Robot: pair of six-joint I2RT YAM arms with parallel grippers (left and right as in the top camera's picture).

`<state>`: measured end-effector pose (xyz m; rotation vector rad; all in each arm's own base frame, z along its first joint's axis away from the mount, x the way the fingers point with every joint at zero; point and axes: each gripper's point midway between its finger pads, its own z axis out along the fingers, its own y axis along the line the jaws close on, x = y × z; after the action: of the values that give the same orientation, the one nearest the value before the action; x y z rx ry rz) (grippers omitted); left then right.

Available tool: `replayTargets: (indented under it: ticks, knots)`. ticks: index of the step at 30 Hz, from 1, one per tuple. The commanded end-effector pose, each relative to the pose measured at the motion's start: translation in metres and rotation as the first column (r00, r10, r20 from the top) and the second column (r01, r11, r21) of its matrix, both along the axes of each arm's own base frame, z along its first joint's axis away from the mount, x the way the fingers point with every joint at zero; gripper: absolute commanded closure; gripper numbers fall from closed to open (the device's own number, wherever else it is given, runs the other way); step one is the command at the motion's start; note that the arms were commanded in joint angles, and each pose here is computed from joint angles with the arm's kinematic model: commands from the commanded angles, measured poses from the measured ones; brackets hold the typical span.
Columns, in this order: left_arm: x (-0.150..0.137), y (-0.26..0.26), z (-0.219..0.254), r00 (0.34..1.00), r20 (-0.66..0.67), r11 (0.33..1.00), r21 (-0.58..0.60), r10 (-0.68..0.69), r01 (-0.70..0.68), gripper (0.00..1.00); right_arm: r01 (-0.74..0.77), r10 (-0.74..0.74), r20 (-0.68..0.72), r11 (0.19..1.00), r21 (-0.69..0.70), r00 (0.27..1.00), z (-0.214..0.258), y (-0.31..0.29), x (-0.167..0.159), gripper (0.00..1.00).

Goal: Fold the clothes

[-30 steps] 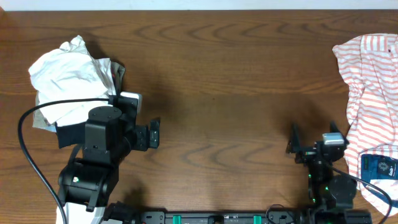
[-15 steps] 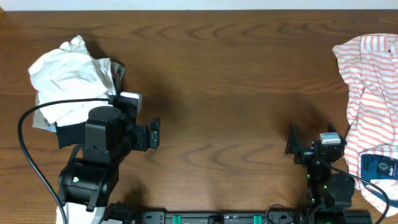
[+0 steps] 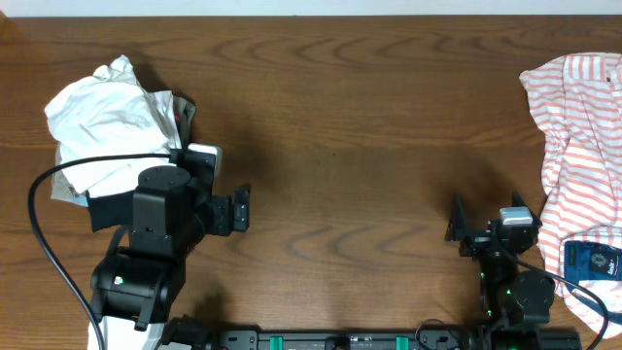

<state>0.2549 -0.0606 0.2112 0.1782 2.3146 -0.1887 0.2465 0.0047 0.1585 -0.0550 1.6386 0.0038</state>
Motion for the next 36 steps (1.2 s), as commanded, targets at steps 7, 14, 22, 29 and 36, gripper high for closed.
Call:
replayTargets:
  ticks: [7, 14, 22, 29, 36]
  knots:
    - [0.000, 0.002, 0.000, 1.000, 0.000, 1.000, 0.003, 0.017, -0.017, 0.02, -0.014, 0.014, 0.000, 1.000, -0.003, 1.000, 0.000, 0.003, 0.000, 0.01]
    - [-0.012, 0.006, 0.008, 0.998, 0.056, 1.000, -0.012, 0.020, -0.020, 0.02, -0.014, 0.014, 0.000, 1.000, -0.003, 1.000, 0.000, 0.003, 0.000, 0.01]
    - [-0.035, 0.026, -0.035, 0.984, 0.155, 0.996, -0.020, 0.085, -0.083, 0.02, -0.014, 0.014, 0.000, 1.000, -0.003, 1.000, 0.000, 0.003, 0.000, 0.01]
    - [-0.030, 0.034, -0.055, 0.924, 0.358, 0.991, -0.068, 0.132, -0.115, 0.02, -0.014, 0.014, 0.000, 1.000, -0.003, 1.000, 0.000, 0.003, 0.000, 0.01]
    - [-0.016, 0.058, -0.054, 0.822, 0.519, 0.971, -0.092, 0.235, -0.219, 0.02, -0.014, 0.014, 0.000, 1.000, -0.003, 1.000, 0.000, 0.003, 0.000, 0.01]
